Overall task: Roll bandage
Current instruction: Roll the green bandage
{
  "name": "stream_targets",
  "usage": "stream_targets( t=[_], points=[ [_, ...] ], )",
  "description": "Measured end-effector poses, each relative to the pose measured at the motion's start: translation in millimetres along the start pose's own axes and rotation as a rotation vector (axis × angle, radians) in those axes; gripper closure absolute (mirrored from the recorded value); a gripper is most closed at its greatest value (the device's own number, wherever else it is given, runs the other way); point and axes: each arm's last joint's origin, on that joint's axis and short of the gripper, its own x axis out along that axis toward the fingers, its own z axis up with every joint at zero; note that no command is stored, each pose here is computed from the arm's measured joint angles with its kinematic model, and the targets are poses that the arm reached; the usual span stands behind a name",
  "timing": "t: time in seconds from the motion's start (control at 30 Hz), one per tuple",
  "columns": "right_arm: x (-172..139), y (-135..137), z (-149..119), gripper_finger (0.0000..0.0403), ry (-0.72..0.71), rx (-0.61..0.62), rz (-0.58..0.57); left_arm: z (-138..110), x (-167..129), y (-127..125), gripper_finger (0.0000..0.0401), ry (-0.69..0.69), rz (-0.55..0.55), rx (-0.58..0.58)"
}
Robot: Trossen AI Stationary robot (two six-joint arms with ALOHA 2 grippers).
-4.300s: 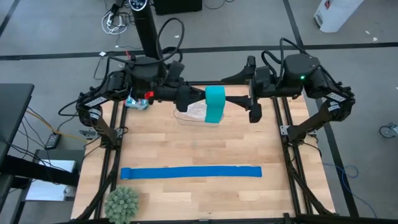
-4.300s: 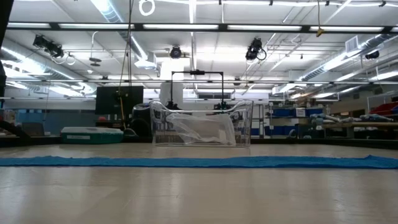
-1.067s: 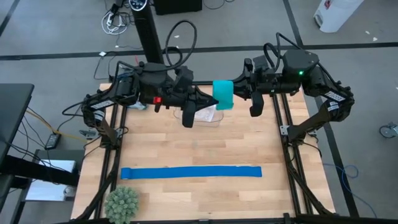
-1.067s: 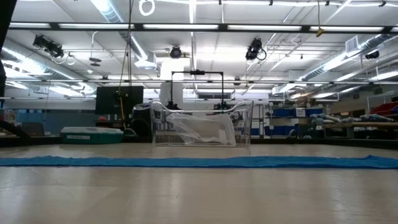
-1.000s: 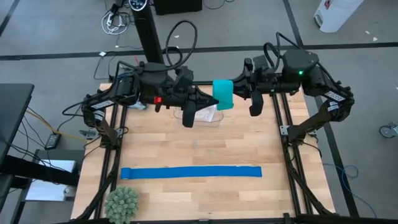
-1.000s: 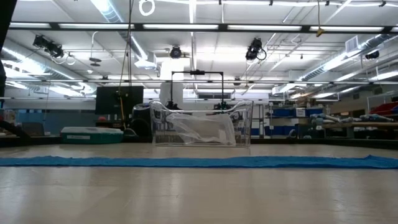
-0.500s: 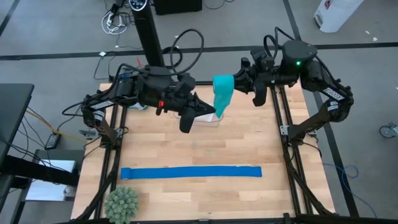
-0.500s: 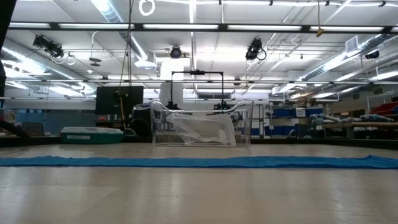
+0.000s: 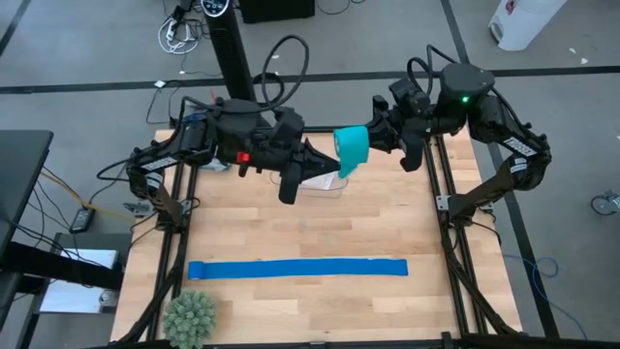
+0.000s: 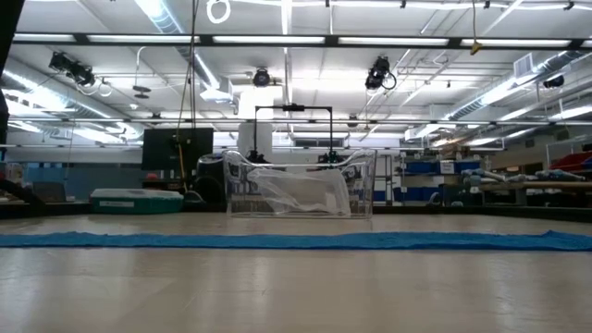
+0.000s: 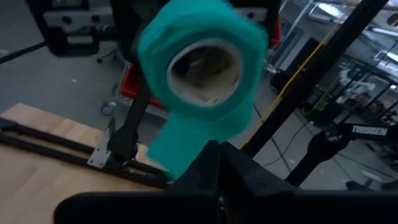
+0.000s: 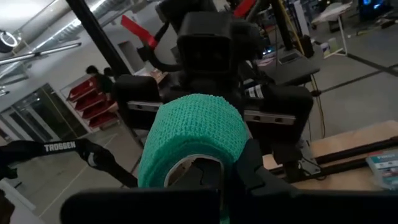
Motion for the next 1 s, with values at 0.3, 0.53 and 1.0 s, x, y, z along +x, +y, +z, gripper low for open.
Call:
stream_targets(
  t=[0.3,0.53,1.0],
  points=[
    [-1,-2,-3,0.0402,0.045,0.061,0.01,9,-12,-4,0.0317,-0.067,0.002,0.0],
    [-1,-2,-10,0.0401,0.156,0.165,0.067,12,-14,-7,0.0285,-0.107,0.007,0.027],
    [-1,-10,-31,0.0401,0.312,0.184,0.012,-5,-14,-38,0.0284,-0.166,0.264,0.42]
  ],
)
